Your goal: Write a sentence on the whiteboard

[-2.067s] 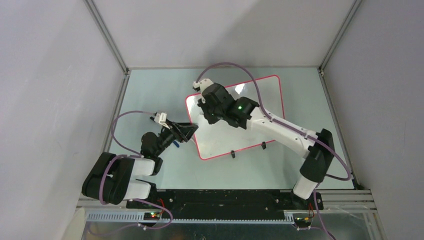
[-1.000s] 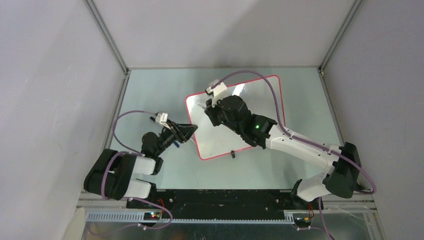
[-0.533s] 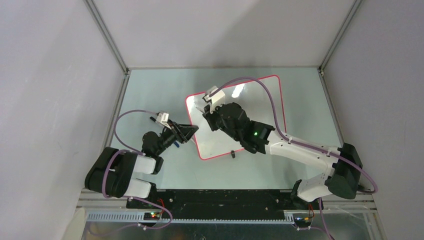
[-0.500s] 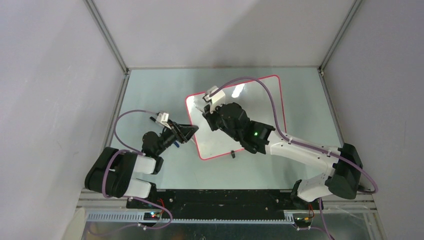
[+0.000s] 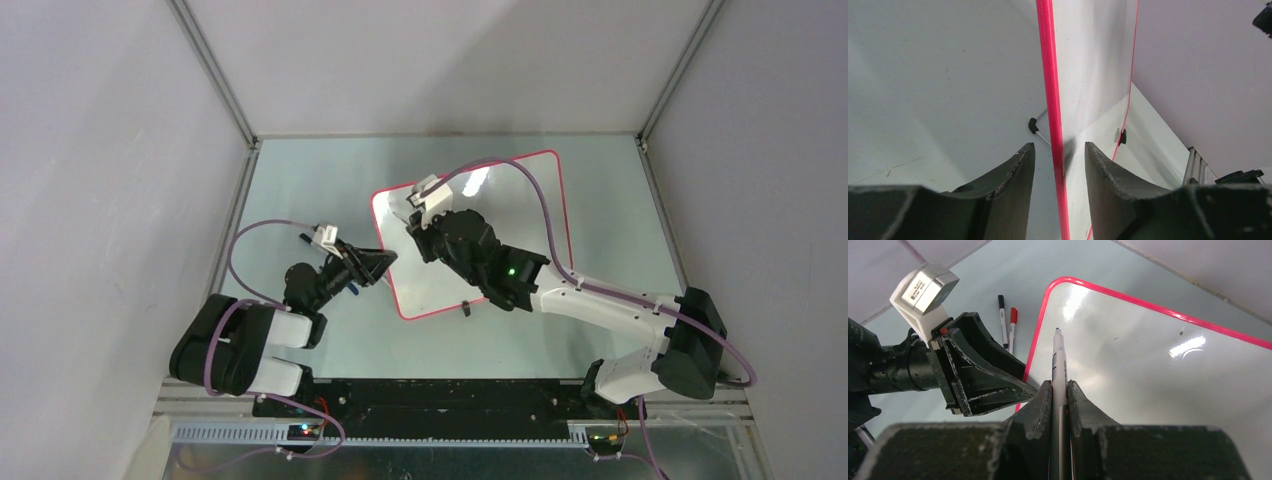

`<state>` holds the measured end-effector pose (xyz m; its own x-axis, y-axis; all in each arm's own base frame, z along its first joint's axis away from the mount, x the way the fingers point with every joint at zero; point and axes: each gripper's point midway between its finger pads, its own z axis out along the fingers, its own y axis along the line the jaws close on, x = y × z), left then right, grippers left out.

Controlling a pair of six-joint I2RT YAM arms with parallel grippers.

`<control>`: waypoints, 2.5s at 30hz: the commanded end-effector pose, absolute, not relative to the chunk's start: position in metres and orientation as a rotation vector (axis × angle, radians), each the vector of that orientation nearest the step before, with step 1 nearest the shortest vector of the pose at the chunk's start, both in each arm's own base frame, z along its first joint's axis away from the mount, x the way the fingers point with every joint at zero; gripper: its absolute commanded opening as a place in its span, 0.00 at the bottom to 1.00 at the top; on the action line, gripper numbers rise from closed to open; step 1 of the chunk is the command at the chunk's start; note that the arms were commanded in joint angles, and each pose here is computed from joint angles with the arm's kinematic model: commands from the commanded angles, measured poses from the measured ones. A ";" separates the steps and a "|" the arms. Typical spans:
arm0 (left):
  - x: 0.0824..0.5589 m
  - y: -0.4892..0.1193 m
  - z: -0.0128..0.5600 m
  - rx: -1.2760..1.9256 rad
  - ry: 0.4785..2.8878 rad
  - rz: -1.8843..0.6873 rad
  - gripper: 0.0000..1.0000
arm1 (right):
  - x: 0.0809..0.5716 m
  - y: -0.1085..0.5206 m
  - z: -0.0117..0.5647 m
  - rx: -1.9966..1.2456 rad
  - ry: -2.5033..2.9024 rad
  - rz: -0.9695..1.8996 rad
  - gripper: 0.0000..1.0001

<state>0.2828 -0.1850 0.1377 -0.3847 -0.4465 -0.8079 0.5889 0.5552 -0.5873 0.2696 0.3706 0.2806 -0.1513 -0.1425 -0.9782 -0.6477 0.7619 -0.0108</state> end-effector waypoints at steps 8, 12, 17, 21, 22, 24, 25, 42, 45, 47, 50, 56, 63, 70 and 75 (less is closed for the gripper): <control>0.291 -0.187 0.152 0.136 1.582 -1.111 0.46 | 0.272 0.366 0.309 -0.557 1.612 0.504 0.00; 0.291 -0.186 0.152 0.135 1.580 -1.110 0.46 | 0.272 0.367 0.307 -0.559 1.613 0.504 0.00; 0.290 -0.187 0.152 0.137 1.581 -1.112 0.46 | 0.270 0.368 0.306 -0.563 1.610 0.509 0.00; 0.290 -0.187 0.152 0.137 1.581 -1.114 0.46 | 0.270 0.368 0.306 -0.558 1.608 0.509 0.00; 0.291 -0.187 0.152 0.138 1.581 -1.115 0.46 | 0.270 0.367 0.306 -0.556 1.608 0.507 0.00; 0.291 -0.187 0.152 0.139 1.582 -1.115 0.46 | 0.270 0.367 0.306 -0.554 1.608 0.505 0.00; 0.291 -0.187 0.152 0.139 1.582 -1.115 0.46 | 0.270 0.367 0.307 -0.554 1.607 0.506 0.00; 0.288 -0.184 0.155 0.136 1.556 -1.092 0.47 | 0.266 0.387 0.306 -0.633 1.658 0.574 0.00; 0.288 -0.182 0.155 0.131 1.552 -1.084 0.47 | 0.268 0.382 0.313 -0.608 1.650 0.573 0.00; 0.288 -0.182 0.155 0.131 1.547 -1.086 0.47 | 0.268 0.379 0.312 -0.606 1.676 0.566 0.00; 0.289 -0.182 0.155 0.130 1.547 -1.089 0.47 | 0.267 0.377 0.308 -0.610 1.707 0.563 0.00; 0.289 -0.183 0.155 0.131 1.545 -1.091 0.47 | 0.262 0.384 0.296 -0.661 1.806 0.567 0.00; 0.289 -0.184 0.156 0.140 1.541 -1.100 0.42 | 0.272 0.394 0.302 -0.694 1.878 0.505 0.00; 0.289 -0.185 0.156 0.143 1.542 -1.106 0.35 | 0.283 0.402 0.300 -0.694 1.907 0.464 0.00; 0.289 -0.186 0.156 0.148 1.540 -1.110 0.30 | 0.291 0.408 0.294 -0.703 1.933 0.423 0.00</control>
